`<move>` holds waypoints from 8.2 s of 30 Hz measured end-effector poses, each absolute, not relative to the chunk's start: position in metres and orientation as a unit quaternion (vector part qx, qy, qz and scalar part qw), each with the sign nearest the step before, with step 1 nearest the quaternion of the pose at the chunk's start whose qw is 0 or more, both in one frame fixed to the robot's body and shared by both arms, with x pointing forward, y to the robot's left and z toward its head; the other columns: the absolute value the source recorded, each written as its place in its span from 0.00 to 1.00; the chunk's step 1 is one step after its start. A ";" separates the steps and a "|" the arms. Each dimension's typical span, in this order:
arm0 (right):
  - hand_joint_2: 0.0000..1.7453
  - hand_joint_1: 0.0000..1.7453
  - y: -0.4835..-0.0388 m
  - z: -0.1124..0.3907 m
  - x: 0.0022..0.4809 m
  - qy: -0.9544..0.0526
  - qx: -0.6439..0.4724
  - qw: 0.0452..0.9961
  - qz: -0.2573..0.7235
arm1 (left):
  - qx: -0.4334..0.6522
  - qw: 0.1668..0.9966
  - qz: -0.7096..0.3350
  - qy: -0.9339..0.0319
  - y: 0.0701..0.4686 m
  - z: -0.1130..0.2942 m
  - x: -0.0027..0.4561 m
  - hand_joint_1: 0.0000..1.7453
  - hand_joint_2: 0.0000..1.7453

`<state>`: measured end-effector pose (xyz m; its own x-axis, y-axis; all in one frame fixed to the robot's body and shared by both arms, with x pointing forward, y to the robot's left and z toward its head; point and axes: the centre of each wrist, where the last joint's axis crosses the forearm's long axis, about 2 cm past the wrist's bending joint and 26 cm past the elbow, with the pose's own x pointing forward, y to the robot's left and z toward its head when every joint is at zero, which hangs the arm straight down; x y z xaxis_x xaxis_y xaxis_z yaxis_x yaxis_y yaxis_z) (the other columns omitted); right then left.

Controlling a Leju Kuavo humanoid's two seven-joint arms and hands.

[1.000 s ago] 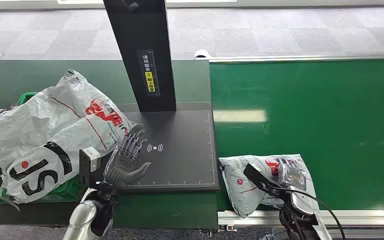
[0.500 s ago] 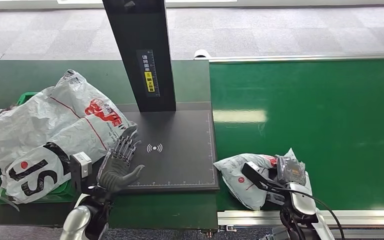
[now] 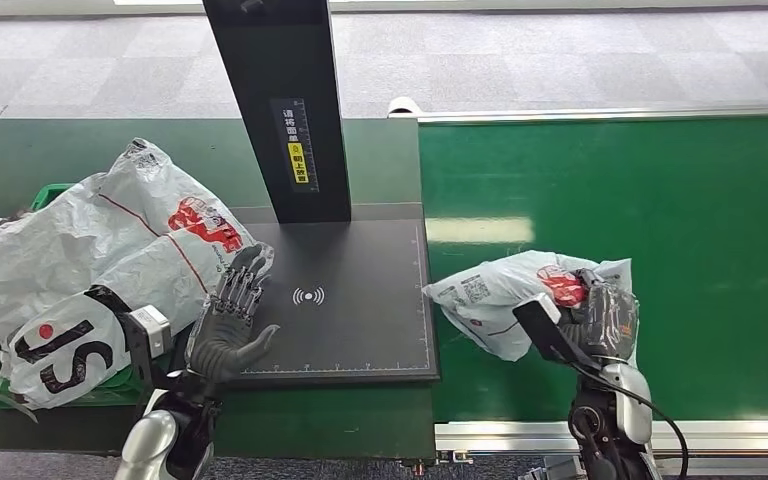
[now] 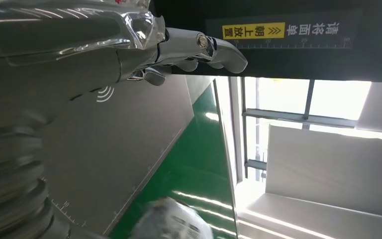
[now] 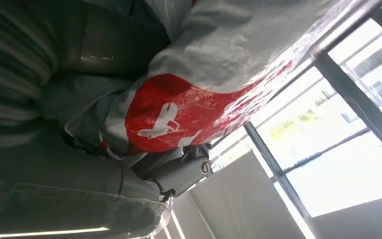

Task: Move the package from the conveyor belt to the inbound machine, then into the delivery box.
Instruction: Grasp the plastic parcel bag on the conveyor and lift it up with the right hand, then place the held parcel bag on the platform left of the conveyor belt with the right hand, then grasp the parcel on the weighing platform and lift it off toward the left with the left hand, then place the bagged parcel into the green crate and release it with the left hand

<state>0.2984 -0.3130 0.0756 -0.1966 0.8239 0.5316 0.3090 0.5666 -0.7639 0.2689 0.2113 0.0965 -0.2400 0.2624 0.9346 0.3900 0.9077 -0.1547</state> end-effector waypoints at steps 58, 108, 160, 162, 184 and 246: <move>1.00 1.00 -0.149 0.156 0.405 -0.743 -0.266 0.131 0.600 | -0.105 0.498 -0.003 -0.861 0.206 0.122 0.310 0.00 1.00; 1.00 0.00 -0.218 0.076 0.339 -0.795 0.108 0.559 0.209 | -0.109 0.508 -0.087 -0.850 0.196 0.121 0.311 0.00 1.00; 1.00 0.00 -0.272 0.078 0.286 -0.819 0.053 0.544 0.176 | 0.186 0.480 -0.559 -0.650 0.158 0.072 0.302 1.00 1.00; 1.00 0.00 -0.273 0.078 0.285 -0.819 0.051 0.544 0.175 | 0.201 0.460 -0.537 -0.678 0.159 0.072 0.299 1.00 1.00; 1.00 0.00 -0.277 0.082 0.287 -0.834 0.041 0.533 0.138 | 0.308 0.218 -0.158 -0.912 0.174 0.161 0.276 1.00 1.00; 1.00 0.00 -0.284 0.079 0.267 -0.832 0.020 0.528 0.171 | 0.625 0.445 -0.200 -0.610 0.362 0.129 0.325 0.00 0.00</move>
